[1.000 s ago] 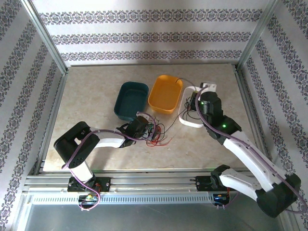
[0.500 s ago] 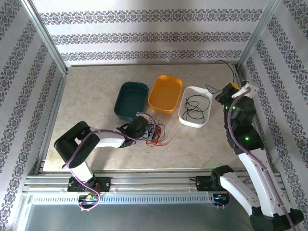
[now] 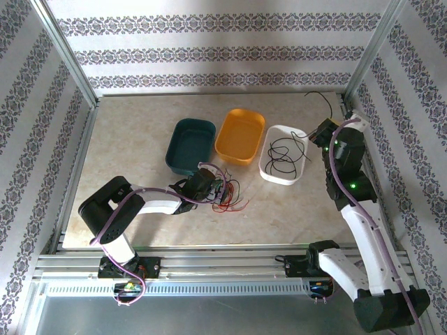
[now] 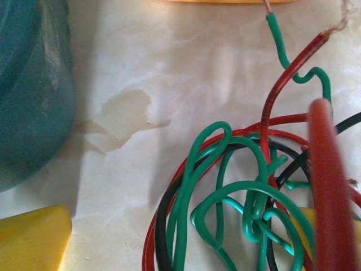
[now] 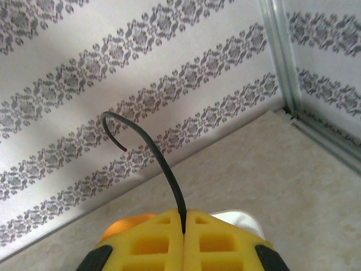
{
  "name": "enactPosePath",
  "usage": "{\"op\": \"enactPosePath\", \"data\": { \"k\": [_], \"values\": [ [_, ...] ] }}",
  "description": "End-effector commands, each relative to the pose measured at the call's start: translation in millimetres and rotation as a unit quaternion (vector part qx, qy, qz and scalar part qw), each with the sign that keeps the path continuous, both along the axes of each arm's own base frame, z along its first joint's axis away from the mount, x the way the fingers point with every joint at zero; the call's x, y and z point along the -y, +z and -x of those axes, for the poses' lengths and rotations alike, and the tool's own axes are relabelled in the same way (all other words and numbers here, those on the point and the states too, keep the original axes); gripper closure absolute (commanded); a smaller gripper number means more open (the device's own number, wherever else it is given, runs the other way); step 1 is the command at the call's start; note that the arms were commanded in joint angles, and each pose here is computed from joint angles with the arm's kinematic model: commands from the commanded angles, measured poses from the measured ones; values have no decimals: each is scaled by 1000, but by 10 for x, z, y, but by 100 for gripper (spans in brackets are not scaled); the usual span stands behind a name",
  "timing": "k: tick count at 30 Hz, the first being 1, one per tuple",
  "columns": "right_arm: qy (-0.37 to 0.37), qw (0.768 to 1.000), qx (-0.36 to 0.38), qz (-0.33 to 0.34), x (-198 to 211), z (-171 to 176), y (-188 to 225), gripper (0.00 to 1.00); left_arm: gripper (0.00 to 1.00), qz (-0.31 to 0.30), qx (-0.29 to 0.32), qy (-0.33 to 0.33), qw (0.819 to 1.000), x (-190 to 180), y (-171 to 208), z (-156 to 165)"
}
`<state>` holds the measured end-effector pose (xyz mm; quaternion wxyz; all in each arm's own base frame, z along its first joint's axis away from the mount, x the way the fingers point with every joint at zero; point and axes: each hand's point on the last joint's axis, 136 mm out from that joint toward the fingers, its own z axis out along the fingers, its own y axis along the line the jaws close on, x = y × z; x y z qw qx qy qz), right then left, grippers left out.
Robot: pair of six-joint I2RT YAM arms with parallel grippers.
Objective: Untangle the cables
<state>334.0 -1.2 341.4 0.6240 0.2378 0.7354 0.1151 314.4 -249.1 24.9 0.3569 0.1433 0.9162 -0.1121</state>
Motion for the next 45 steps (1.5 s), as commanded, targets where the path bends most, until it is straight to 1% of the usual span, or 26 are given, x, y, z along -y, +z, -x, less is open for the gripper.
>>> {"op": "enactPosePath", "data": {
  "k": [1,6,9,16,28,36,45],
  "values": [
    [34,999,2,-16,-112,-78,-9,100,2,-35,-19,8,999,-139,-125,26],
    [41,999,-16,-14,-122,-173,-111,100,2,-36,-17,12,999,-158,-118,27],
    [37,999,-32,-16,-107,-218,-240,100,2,-36,-15,17,999,-183,-112,31],
    [60,994,-84,-34,-200,-294,-666,100,2,-34,-12,20,999,-195,-96,32],
    [72,983,-164,-44,-265,-351,-1316,100,2,-34,-13,21,999,-192,-96,30],
    [59,975,-208,-52,-243,-341,-1704,100,2,-33,-13,18,999,-178,-97,30],
    [42,960,-269,-57,-212,-326,-2196,100,2,-32,-12,18,999,-177,-91,36]
  ]
}}
